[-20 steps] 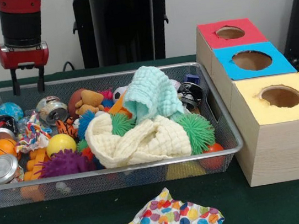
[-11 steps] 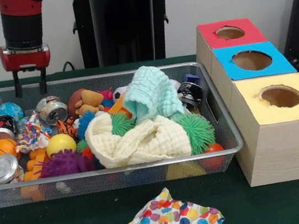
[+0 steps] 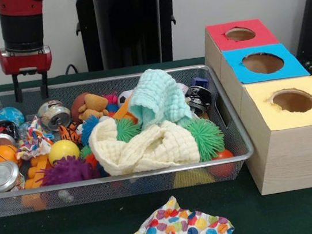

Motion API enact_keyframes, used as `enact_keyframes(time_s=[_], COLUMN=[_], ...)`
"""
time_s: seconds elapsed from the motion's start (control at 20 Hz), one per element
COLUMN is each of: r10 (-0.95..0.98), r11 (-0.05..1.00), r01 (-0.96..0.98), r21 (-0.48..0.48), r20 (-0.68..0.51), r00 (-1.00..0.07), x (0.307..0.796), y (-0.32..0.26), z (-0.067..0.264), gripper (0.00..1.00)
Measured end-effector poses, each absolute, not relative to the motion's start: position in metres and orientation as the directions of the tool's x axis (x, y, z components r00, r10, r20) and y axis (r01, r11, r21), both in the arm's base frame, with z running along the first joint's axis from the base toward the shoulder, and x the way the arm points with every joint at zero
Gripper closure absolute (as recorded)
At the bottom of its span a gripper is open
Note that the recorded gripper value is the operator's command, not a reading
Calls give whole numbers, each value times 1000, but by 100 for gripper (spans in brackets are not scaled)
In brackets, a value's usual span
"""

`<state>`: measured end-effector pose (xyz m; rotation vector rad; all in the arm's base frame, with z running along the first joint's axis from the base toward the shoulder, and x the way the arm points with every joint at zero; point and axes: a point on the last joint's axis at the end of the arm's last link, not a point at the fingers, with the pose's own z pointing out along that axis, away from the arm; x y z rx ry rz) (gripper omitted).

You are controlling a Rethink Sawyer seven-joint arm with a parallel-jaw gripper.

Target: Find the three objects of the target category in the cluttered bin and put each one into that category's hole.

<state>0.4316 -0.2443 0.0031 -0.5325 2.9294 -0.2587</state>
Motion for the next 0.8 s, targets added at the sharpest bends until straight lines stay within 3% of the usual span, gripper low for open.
enact_keyframes(time_s=[0.8], r10=[-368], r11=[924], r01=[-334], r21=[-187], r20=[-191], r00=[-910], x=[467], y=[-227], z=[14], gripper=[0])
